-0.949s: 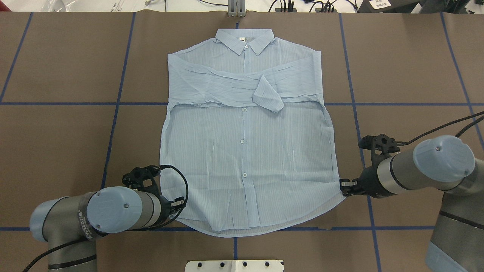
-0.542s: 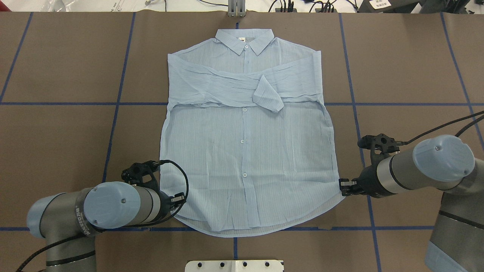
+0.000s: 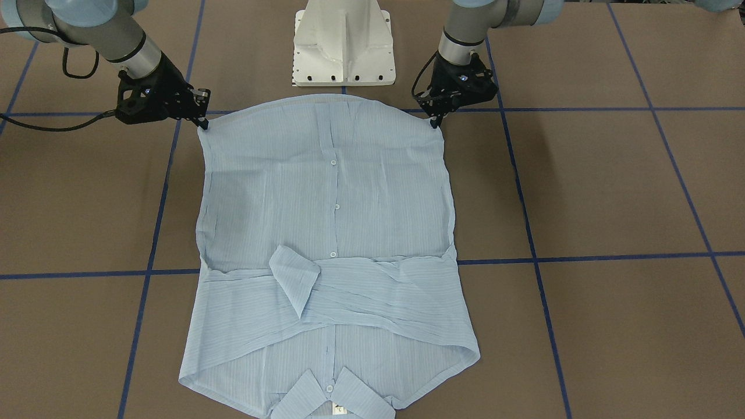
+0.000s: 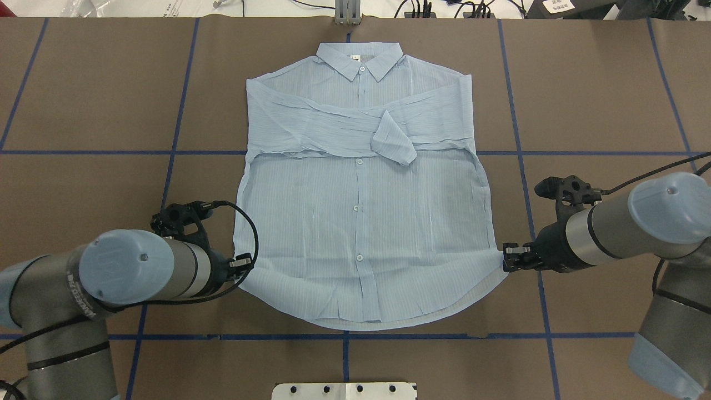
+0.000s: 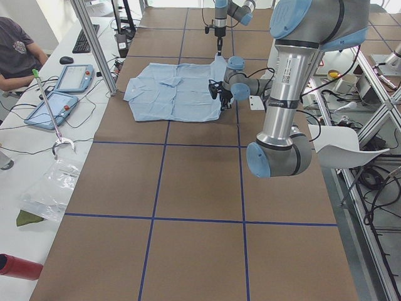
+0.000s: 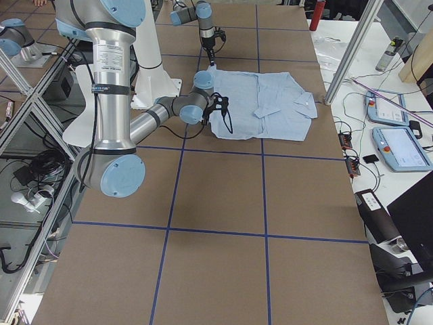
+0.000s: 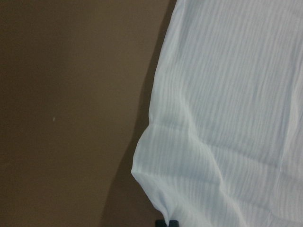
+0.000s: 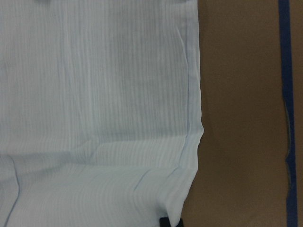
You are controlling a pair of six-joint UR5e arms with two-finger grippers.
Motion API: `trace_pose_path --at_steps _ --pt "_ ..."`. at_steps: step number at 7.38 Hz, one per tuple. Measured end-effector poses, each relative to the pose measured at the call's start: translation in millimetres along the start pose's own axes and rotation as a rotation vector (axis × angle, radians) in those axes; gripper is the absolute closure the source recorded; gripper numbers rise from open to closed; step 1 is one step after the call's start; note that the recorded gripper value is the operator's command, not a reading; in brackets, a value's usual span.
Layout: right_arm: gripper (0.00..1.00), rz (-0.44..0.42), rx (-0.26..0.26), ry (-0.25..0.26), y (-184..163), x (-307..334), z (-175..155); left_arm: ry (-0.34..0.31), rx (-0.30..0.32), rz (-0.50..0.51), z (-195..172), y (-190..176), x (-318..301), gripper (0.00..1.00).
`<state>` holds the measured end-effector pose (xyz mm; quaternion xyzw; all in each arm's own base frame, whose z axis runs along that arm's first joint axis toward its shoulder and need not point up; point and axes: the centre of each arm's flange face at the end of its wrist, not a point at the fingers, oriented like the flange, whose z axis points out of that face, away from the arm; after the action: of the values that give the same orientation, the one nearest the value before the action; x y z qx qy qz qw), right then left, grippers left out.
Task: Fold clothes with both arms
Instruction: 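Lift both hem corners and fold them toward the collar with both grippers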
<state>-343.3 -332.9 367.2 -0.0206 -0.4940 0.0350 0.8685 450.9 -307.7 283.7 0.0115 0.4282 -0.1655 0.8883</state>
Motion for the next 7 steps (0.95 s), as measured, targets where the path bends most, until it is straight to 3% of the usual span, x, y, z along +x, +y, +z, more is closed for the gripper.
trace_pose_path --at_steps 3,5,7 --pt "1.00 0.047 0.009 -0.050 -40 -11 -37 0.013 0.023 0.026 -15 -36 -1 1.00" --pt "1.00 0.075 0.018 -0.035 -63 -38 -48 0.031 0.034 0.022 -21 -44 6 1.00" --pt "1.00 0.106 0.053 -0.023 -99 -68 -61 0.071 0.074 -0.006 -43 -90 19 1.00"
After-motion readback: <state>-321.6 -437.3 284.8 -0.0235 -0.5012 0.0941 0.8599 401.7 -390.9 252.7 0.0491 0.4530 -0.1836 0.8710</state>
